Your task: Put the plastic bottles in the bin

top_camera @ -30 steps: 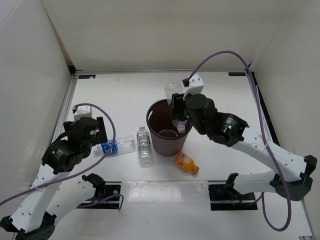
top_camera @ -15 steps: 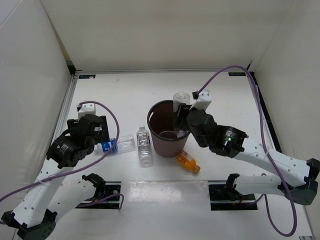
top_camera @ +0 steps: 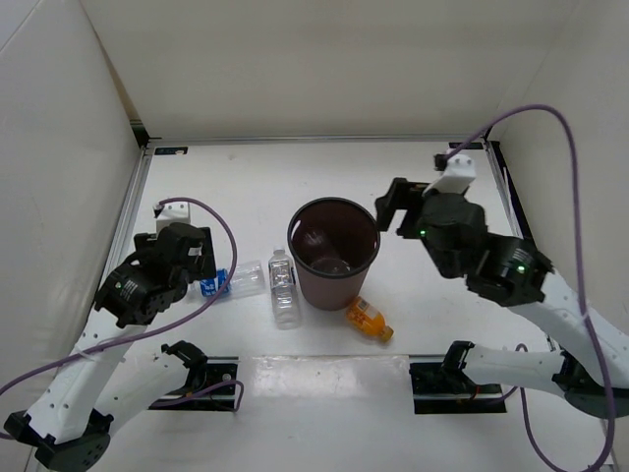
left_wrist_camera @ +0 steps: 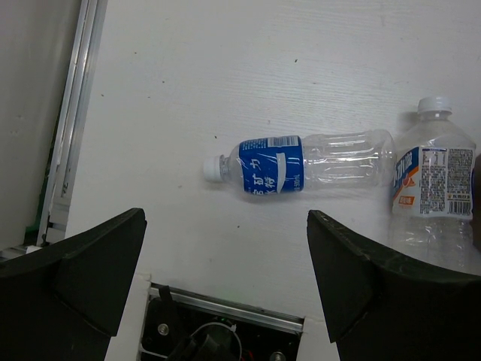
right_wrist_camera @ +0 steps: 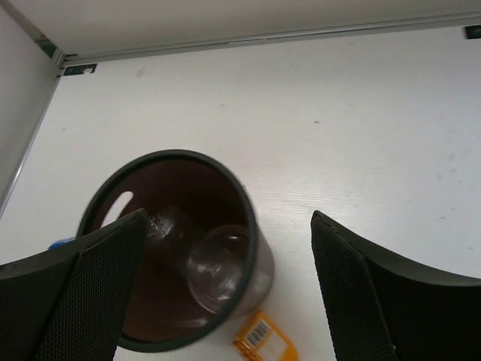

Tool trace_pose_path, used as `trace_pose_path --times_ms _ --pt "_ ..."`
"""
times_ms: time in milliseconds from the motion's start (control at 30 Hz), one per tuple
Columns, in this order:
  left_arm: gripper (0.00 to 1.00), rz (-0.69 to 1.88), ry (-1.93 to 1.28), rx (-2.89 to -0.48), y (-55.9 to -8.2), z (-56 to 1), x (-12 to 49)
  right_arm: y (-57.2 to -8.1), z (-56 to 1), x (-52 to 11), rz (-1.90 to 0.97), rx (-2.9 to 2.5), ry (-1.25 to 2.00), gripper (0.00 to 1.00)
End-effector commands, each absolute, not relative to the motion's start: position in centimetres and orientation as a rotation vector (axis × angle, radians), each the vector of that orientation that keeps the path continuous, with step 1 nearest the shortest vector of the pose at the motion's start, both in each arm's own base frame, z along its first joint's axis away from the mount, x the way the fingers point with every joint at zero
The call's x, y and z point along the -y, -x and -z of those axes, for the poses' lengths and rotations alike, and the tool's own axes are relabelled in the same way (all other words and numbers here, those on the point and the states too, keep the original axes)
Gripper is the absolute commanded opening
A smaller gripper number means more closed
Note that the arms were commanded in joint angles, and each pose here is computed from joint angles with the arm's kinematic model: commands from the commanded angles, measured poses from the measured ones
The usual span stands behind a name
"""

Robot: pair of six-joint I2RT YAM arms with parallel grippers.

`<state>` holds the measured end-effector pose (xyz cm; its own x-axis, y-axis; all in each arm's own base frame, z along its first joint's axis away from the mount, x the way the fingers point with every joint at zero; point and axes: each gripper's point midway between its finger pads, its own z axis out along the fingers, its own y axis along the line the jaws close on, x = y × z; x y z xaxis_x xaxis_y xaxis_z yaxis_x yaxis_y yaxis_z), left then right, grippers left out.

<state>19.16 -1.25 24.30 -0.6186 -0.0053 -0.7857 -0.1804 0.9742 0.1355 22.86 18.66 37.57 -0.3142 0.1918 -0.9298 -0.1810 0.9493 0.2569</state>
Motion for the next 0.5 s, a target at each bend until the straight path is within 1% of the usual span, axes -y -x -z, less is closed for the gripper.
trace_pose_path --times_ms 0,100,167,200,300,333,367,400,433,467 --pt "1.00 -0.244 0.132 -2.222 -19.5 -24.5 1.4 -21.6 -38.0 -13.4 -0.233 -1.879 0.009 0.90" --pt "1.00 -0.247 0.123 -2.229 -19.5 -24.4 1.6 -21.3 -34.9 -8.8 -0.049 -1.954 -0.013 0.90" --pt "1.00 -0.251 0.127 -2.232 -19.6 -24.3 1.5 -20.6 -31.8 -5.4 0.090 -2.046 -0.065 0.90" --pt "1.00 -0.250 0.128 -2.230 -19.5 -24.3 1.5 -20.1 -30.8 -2.5 0.186 -2.079 -0.162 0.90" --pt "1.00 -0.262 0.135 -2.233 -19.6 -24.1 1.4 -18.3 -27.9 1.3 0.325 -2.108 -0.331 0.90" --pt "1.00 -0.263 0.137 -2.235 -19.6 -24.1 1.3 -18.0 -27.2 1.0 0.301 -2.114 -0.353 0.90" --pt "1.00 -0.261 0.133 -2.235 -19.6 -24.1 1.4 -17.9 -27.9 0.5 0.239 -2.079 -0.324 0.90" --pt "1.00 -0.264 0.134 -2.237 -19.6 -24.1 1.4 -17.9 -27.9 -0.8 0.199 -2.078 -0.217 0.90" --pt "1.00 -0.262 0.133 -2.236 -19.6 -24.1 1.4 -18.0 -28.4 -0.7 0.245 -2.018 -0.175 0.90" --pt "1.00 -0.265 0.135 -2.234 -19.6 -24.1 1.4 -17.5 -28.1 -1.3 0.198 -2.007 -0.156 0.90"
